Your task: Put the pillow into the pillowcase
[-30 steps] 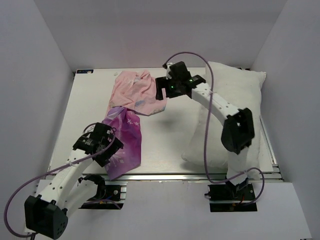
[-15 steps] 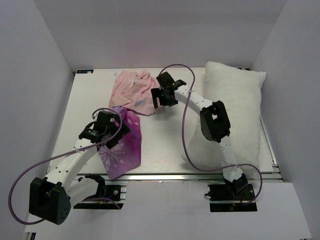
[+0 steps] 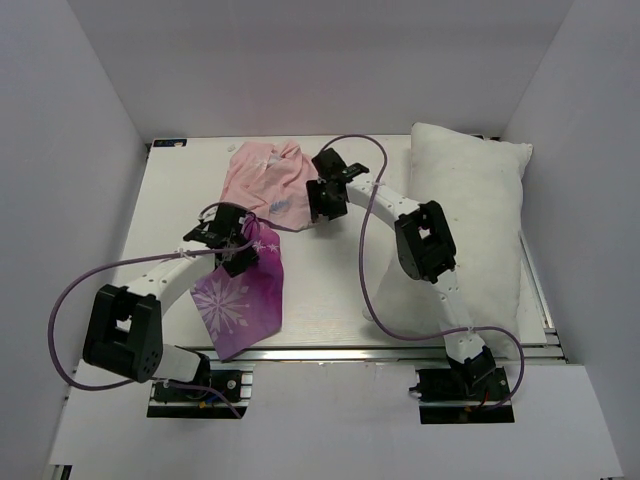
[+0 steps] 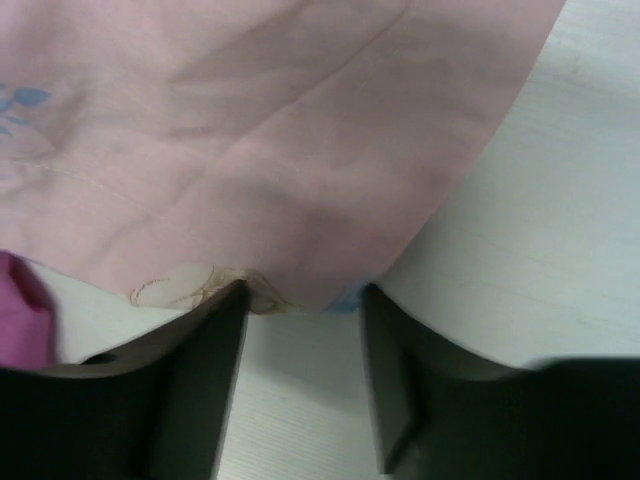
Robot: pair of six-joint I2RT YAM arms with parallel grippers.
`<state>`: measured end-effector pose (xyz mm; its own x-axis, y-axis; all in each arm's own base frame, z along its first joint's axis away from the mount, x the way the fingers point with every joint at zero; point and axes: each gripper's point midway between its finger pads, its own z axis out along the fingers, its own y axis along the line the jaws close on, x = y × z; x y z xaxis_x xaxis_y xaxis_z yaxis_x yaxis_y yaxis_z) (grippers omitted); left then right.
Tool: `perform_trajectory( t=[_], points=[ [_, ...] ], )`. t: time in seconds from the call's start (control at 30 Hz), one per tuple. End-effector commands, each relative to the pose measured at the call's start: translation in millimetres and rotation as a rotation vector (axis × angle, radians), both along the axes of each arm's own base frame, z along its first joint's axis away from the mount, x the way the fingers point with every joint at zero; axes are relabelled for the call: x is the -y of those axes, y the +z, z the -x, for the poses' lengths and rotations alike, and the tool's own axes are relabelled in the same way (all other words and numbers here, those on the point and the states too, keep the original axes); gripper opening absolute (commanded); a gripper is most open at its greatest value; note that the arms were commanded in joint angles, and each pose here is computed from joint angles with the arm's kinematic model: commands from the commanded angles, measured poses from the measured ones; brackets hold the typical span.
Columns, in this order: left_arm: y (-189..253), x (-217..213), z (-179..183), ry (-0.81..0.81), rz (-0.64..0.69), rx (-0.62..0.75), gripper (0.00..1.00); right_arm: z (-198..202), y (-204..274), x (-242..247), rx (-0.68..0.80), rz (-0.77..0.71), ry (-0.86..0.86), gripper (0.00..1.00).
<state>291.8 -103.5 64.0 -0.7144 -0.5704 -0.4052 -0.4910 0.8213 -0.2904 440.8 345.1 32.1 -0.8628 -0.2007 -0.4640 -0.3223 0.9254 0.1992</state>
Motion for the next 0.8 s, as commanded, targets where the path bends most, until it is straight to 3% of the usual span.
perform_trajectory(
  t=[0.0, 0.03, 0.07, 0.1, 0.13, 0.27, 0.33, 0.37, 0.4, 0.47, 0.5, 0.57, 0.6, 0.67, 0.77],
  points=[
    [11.6, -7.3, -19.2, 0.015, -0.056, 0.057, 0.33, 1.6, 0.1, -21.4, -0.021, -0.088, 0.03, 0.5],
    [12.3, -7.4, -23.6, 0.016, -0.065, 0.054, 0.24, 0.3, 1.6, -25.0, -0.017, -0.104, 0.037, 0.4],
    [12.9, -11.3, -24.5, 0.018, -0.092, 0.047, 0.11, -1.9, 4.7, -26.8, -0.008, -0.116, 0.04, 0.2],
    [14.9, -13.1, -25.7, 0.019, -0.105, 0.045, 0.0, -3.3, 13.0, -31.8, 0.007, -0.138, 0.057, 0.1],
    [22.7, -14.5, -31.1, 0.017, -0.123, 0.06, 0.0, -8.2, 20.2, -35.4, 0.035, -0.154, 0.066, 0.0],
    [60.2, -33.7, -33.0, 0.049, -0.206, 0.124, 0.0, -28.0, 88.5, -37.4, 0.217, -0.202, 0.084, 0.0],
    [82.0, -49.4, -31.2, 0.096, -0.262, 0.177, 0.0, -32.3, 150.1, -30.3, 0.357, -0.233, 0.083, 0.0],
    [103.7, -56.2, -25.9, 0.117, -0.269, 0.224, 0.0, -35.4, 164.7, -22.7, 0.417, -0.229, 0.056, 0.0],
    [115.1, -62.3, -22.0, 0.14, -0.283, 0.251, 0.0, -34.8, 212.3, -6.8, 0.521, -0.239, 0.01, 0.0],
    [139.9, -83.0, -11.5, 0.232, -0.331, 0.304, 0.0, -33.7, 240.6, 15.0, 0.627, -0.225, -0.057, 0.0],
    [158.0, -91.5, -3.2, 0.276, -0.331, 0.353, 0.0, -21.7, 289.4, 30.4, 0.722, -0.262, -0.081, 0.0],
    [180.4, -109.1, 8.4, 0.354, -0.37, 0.402, 0.0, -12.2, 312.9, 55.6, 0.805, -0.247, -0.139, 0.0],
    [204.6, -114.9, 13.6, 0.395, -0.355, 0.463, 0.0, 2.4, 361.3, 72.0, 0.905, -0.301, -0.173, 0.0],
    [230.7, -126.5, 22.2, 0.455, -0.364, 0.521, 0.0, 25.3, 413.6, 102.9, 1.017, -0.315, -0.226, 0.0],
    [290.6, -138.7, 36.2, 0.524, -0.323, 0.672, 0.0, 53.0, 462.6, 134.9, 1.122, -0.323, -0.268, 0.0]
  ],
)
